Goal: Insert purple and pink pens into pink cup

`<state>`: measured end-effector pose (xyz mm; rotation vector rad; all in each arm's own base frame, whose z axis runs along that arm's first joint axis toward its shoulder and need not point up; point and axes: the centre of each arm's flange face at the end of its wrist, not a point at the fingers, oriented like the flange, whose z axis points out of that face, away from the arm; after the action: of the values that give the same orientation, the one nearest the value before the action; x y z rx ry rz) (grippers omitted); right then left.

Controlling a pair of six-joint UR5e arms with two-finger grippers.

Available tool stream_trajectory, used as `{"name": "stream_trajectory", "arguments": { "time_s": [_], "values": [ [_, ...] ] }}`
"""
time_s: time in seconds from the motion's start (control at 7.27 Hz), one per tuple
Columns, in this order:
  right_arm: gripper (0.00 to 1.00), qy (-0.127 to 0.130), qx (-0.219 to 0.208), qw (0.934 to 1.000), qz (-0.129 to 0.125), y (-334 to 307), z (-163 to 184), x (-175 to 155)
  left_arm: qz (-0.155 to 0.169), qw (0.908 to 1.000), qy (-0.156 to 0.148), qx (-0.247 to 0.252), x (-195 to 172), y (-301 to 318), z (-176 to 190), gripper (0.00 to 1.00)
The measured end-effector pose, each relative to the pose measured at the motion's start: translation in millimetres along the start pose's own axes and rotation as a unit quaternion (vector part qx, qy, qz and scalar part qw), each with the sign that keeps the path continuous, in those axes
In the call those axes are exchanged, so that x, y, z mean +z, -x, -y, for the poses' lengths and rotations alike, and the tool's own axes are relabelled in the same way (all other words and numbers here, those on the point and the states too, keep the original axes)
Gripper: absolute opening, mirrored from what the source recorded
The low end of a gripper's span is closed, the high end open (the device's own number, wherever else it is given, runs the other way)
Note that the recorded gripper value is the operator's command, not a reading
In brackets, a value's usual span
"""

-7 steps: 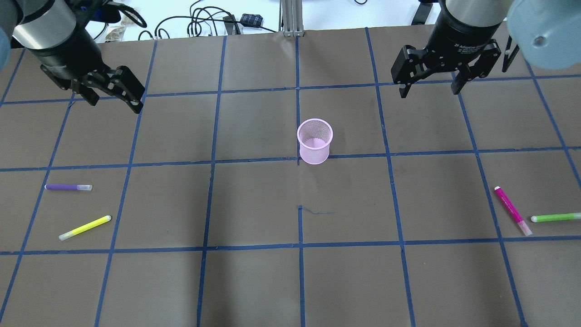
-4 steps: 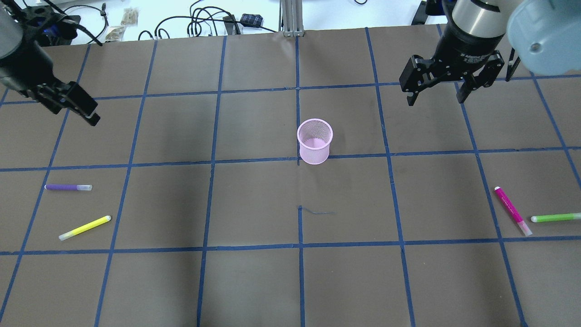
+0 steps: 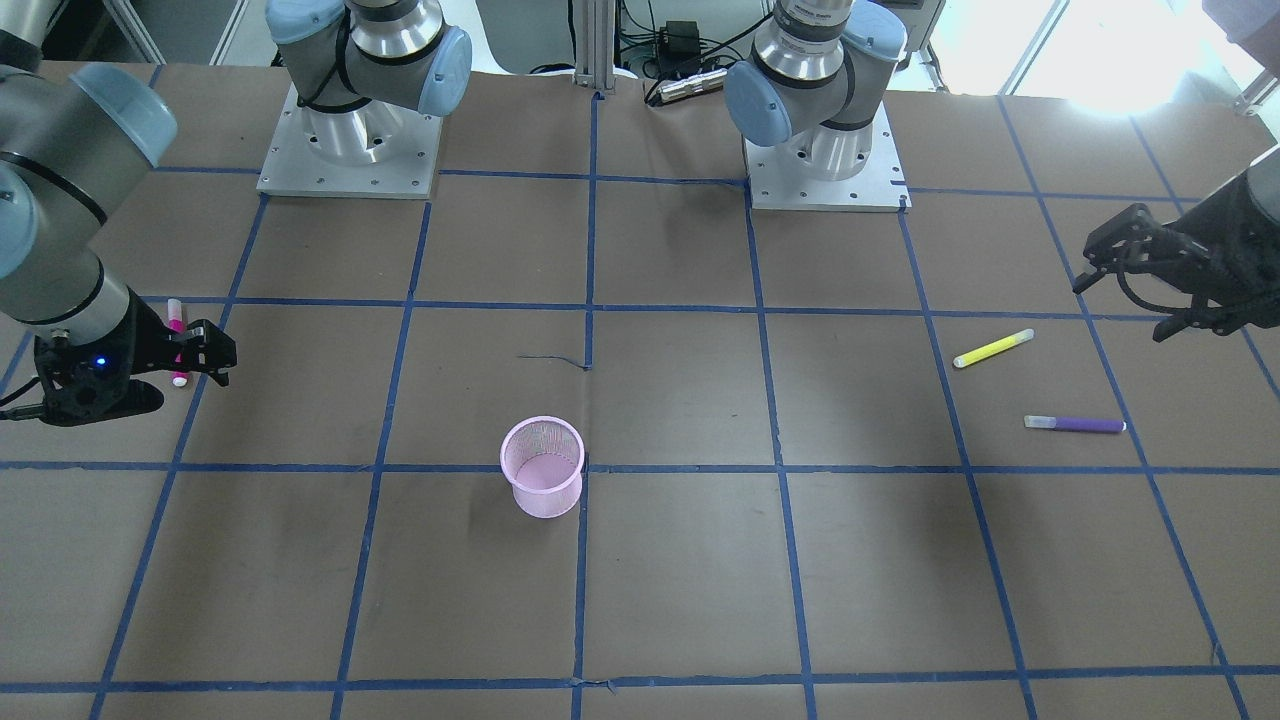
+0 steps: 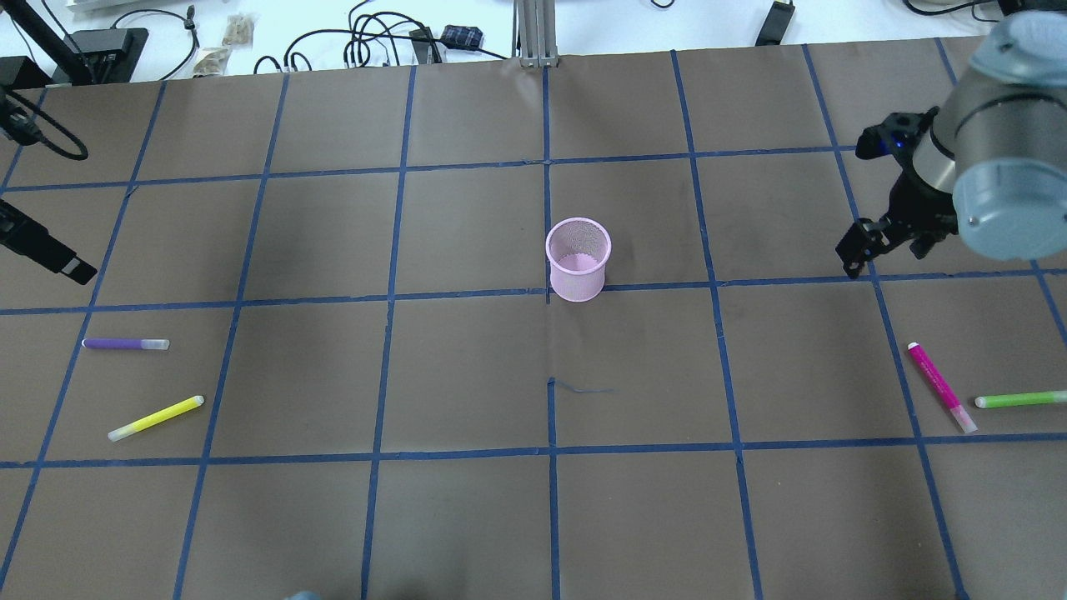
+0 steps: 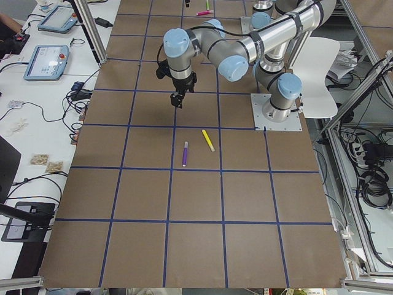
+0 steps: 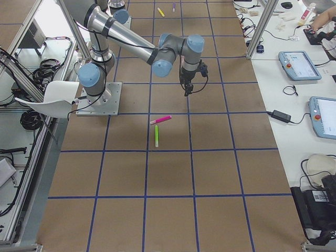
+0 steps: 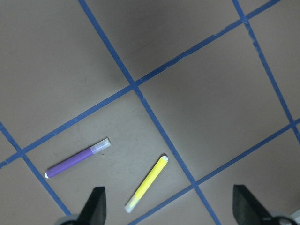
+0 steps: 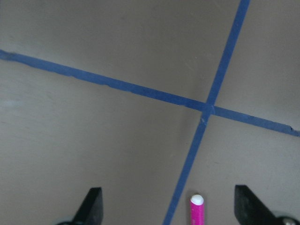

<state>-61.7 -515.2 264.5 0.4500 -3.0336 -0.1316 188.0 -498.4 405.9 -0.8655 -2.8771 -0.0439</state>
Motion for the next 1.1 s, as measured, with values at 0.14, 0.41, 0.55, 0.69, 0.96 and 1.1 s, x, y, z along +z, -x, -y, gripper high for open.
{"name": "stream_trajectory", "arguments": {
  "time_s": [0.14,0.41,0.55,0.69,0.96,1.1],
  "values": [
    [1.0,0.001,-0.022,0.9996,-0.015,-7.1,-20.8,29.7,-0.004,0.9995,-0.012,0.027,15.1,28.4,-16.4,0.95],
    [0.87,0.01,-0.046,0.9985,-0.027,-7.1,-45.7,62.3,-0.012,0.9923,-0.054,0.111,58.3,90.1,-48.7,0.95],
    [0.88,0.016,-0.041,0.9987,-0.024,-13.3,-52.4,70.8,-0.008,0.9844,-0.068,0.162,80.5,115.4,-61.5,0.95],
    [0.88,0.019,-0.028,0.9992,-0.019,-25.0,-59.8,77.4,-0.003,0.9737,-0.079,0.213,102.6,137.1,-72.7,0.95],
    [0.87,0.026,-0.016,0.9995,-0.006,-36.6,-66.4,90.3,-0.004,0.9415,-0.095,0.323,149.9,167.9,-91.8,0.95],
    [0.78,0.03,-0.013,0.9995,-0.001,-38.4,-66.9,96.1,-0.013,0.9181,-0.102,0.383,173.1,172.5,-98.4,0.95]
  ]
}}
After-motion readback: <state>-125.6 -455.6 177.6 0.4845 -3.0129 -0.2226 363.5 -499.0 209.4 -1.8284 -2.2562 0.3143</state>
